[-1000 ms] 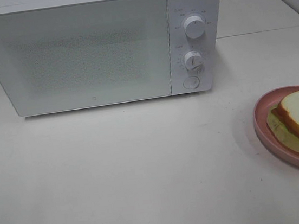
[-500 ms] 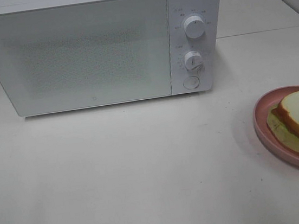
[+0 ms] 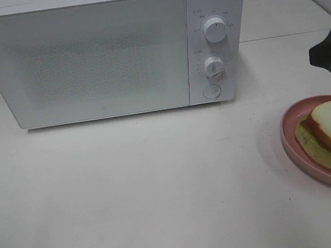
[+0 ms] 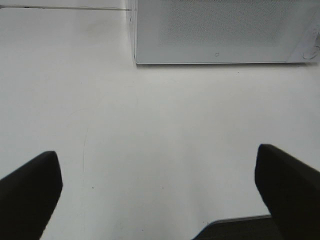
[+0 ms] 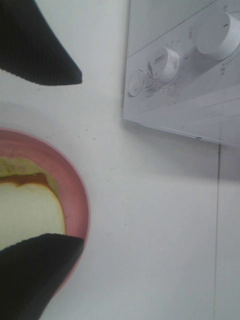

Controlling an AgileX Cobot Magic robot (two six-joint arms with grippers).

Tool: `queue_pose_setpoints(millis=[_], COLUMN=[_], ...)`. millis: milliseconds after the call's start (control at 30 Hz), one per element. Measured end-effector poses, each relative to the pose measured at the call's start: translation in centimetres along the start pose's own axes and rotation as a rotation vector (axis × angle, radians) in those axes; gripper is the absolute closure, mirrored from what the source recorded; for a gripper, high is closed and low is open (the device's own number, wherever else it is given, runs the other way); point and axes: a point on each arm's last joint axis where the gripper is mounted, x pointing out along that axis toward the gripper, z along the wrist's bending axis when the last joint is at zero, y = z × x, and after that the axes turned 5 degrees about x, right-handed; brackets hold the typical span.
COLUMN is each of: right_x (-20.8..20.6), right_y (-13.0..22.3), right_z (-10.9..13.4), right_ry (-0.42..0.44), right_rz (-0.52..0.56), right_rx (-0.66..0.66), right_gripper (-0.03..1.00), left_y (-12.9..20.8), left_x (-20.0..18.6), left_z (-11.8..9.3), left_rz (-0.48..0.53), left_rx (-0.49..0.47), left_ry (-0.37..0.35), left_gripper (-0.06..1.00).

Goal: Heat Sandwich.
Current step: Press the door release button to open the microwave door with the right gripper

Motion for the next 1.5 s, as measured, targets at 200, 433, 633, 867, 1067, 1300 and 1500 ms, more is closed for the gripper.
queue_pose_setpoints(millis=[200, 433, 633, 867, 1067, 1300, 1500], right_x=[1.8, 3.5, 4.6, 6.3, 7.2, 7.9, 8.3], right_y=[-0.7, -0.6, 1.1, 2.9, 3.9, 5.1, 6.9], right_z=[0.2, 0.3, 0.8, 3.5, 5.4, 6.9, 8.9], right_ry=[-0.020, -0.044, -0.064, -0.088, -0.093, -0.068, -0.066], right_rz=[-0.095, -0.210, -0.249, -0.256, -0.284, -0.303, -0.296], right_rx=[0.000, 0.000, 0.007, -0.053, -0.046, -0.022, -0.020], right_gripper=[0.20, 0.20, 0.20, 0.20, 0.20, 0.20, 0.20], left_y=[0.0, 0.0, 0.0, 0.0, 0.0, 0.0, 0.0], left_x=[0.0, 0.0, 0.0, 0.0, 0.0, 0.0, 0.0], left_z=[0.0, 0.0, 0.0, 0.0, 0.0, 0.0, 0.0], left_rz=[0.000, 0.000, 0.000, 0.000, 0.000, 0.000, 0.000], left_rx=[0.000, 0.000, 0.000, 0.000, 0.000, 0.000, 0.000], left_ry=[0.000, 0.000, 0.000, 0.000, 0.000, 0.000, 0.000], left_gripper=[-0.03, -0.03, -0.03, -0.03, -0.03, -0.03, -0.03])
